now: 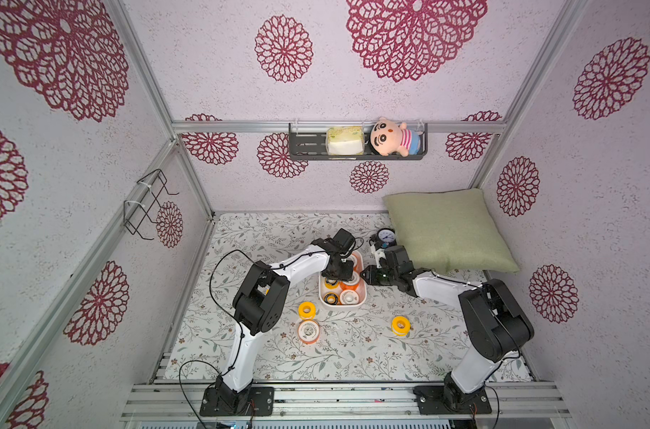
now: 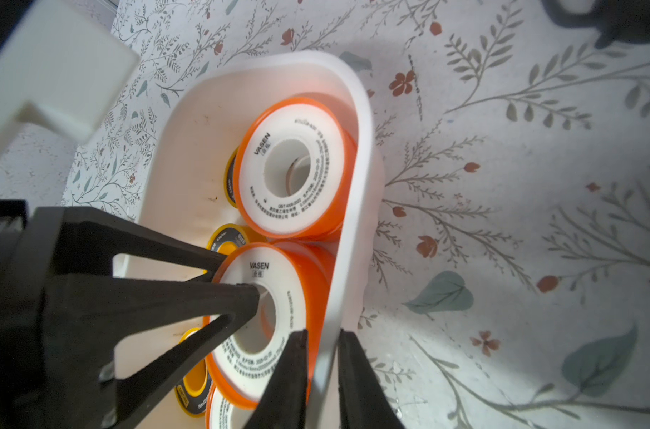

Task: Put the sealing tape into the storage box
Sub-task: Place the sealing tape in the storage box.

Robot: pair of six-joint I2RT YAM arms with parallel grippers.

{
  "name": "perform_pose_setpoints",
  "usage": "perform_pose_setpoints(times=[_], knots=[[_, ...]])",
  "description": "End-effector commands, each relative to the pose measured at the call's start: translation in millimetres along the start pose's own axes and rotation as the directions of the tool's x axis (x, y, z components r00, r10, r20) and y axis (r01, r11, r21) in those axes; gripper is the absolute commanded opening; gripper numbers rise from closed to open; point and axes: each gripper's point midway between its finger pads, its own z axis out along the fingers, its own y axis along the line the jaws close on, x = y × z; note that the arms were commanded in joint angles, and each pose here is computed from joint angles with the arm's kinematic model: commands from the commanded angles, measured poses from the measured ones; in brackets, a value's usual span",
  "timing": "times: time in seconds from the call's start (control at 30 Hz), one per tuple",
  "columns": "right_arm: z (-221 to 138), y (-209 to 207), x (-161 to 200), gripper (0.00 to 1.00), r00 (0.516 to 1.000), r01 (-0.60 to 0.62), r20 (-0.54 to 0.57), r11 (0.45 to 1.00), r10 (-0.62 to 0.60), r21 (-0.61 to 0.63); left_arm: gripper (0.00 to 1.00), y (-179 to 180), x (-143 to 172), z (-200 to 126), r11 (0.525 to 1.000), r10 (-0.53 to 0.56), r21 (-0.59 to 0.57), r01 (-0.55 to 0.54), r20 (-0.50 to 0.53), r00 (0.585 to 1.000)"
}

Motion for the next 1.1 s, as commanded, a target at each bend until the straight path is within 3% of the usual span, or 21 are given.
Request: perform_pose_setpoints(times=[0.0, 0.37, 0.57, 0.6, 0.8, 1.07], knots=[[-5.5, 2.0, -7.4, 0.21, 1.000, 0.015, 0.012, 1.000, -0.015, 0.000, 0.33, -2.7, -9.6, -1.2, 1.000, -0.001, -0.007, 0.002, 0.043, 0.999], [-8.6, 2.2, -8.9, 0.22, 1.000, 0.016, 0.018, 1.000, -0.016, 0.003, 0.48, -8.0, -12.2, -20.6, 1.000, 0.001, 0.021, -0.002, 0.073, 0.997], [-11.2, 2.7, -10.4, 0.23, 1.000, 0.020, 0.023, 1.000, -0.020, 0.004, 0.49, -5.9, -7.9, -53.5, 1.000, 0.015, 0.025, -0.018, 0.114, 0.993], [-11.7, 2.5, -11.1, 0.23, 1.000, 0.019, 0.025, 1.000, -0.019, 0.005, 0.49, -6.5, -8.9, -70.8, 0.999, 0.020, 0.030, -0.024, 0.142, 0.990], [-12.7, 2.1, -12.0, 0.23, 0.999, 0.017, 0.032, 1.000, -0.017, 0.008, 0.51, 13.7, 17.8, -101.4, 1.000, 0.025, -0.012, -0.023, 0.172, 0.985], [-15.1, 4.3, -14.8, 0.23, 0.999, 0.015, 0.045, 1.000, -0.015, -0.001, 0.51, 44.8, 64.3, -117.3, 0.997, -0.038, -0.056, 0.049, 0.175, 0.984]])
